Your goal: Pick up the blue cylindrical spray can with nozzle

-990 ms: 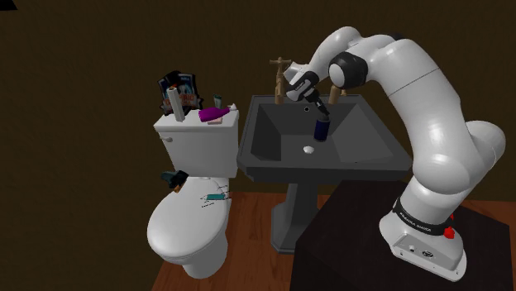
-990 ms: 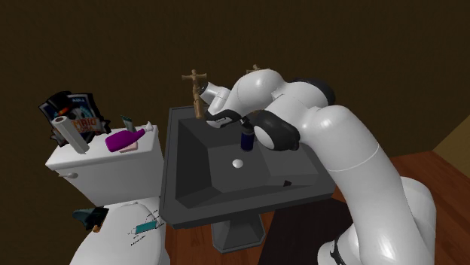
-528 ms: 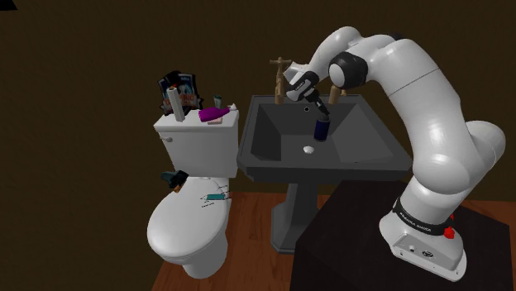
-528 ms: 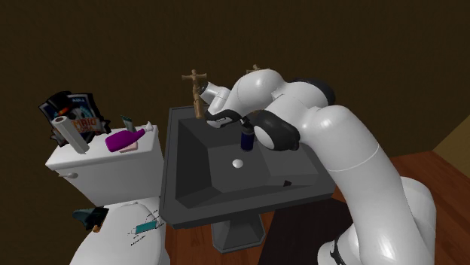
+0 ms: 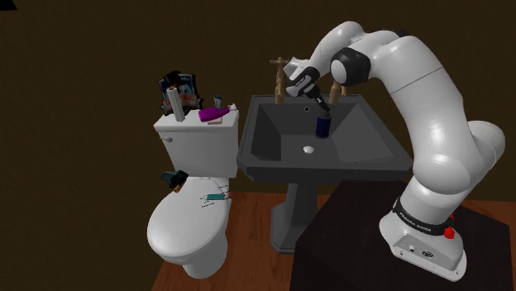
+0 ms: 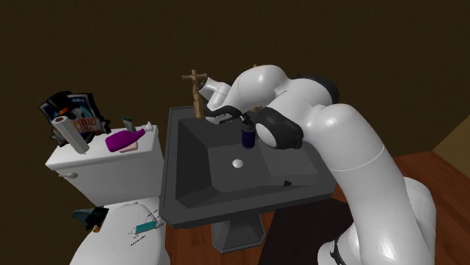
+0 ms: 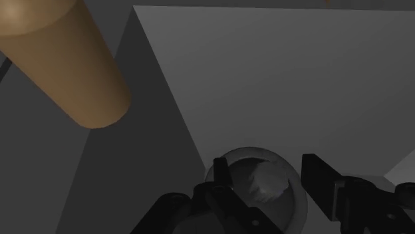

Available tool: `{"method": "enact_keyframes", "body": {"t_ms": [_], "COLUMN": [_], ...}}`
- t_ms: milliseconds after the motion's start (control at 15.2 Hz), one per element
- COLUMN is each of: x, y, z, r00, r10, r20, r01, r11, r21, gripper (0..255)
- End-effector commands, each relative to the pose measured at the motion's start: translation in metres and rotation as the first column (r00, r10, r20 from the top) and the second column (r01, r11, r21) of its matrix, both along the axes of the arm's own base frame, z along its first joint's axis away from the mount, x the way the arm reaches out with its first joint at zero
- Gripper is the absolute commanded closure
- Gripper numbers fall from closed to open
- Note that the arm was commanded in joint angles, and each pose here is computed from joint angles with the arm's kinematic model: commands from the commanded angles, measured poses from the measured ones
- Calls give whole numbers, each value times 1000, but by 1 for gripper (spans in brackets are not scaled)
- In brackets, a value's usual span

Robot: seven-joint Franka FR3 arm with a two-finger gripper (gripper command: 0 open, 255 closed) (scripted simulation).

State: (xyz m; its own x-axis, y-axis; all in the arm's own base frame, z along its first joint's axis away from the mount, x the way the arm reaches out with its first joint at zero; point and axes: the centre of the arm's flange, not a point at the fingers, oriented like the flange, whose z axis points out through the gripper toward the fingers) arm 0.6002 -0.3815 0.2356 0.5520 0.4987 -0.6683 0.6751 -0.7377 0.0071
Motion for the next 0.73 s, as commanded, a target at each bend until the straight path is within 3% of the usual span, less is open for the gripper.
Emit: {"method": "enact_keyframes", "body": {"t_ms": [0,660], "x": [0,0], "y": [-1,-1], "z": [11,54], "r00": [1000,1000], "r10": [0,0], "r20": [0,0], "r01": [0,0], "r11": [1000,1000], "r21": [0,0], "gripper": [255,255]}}
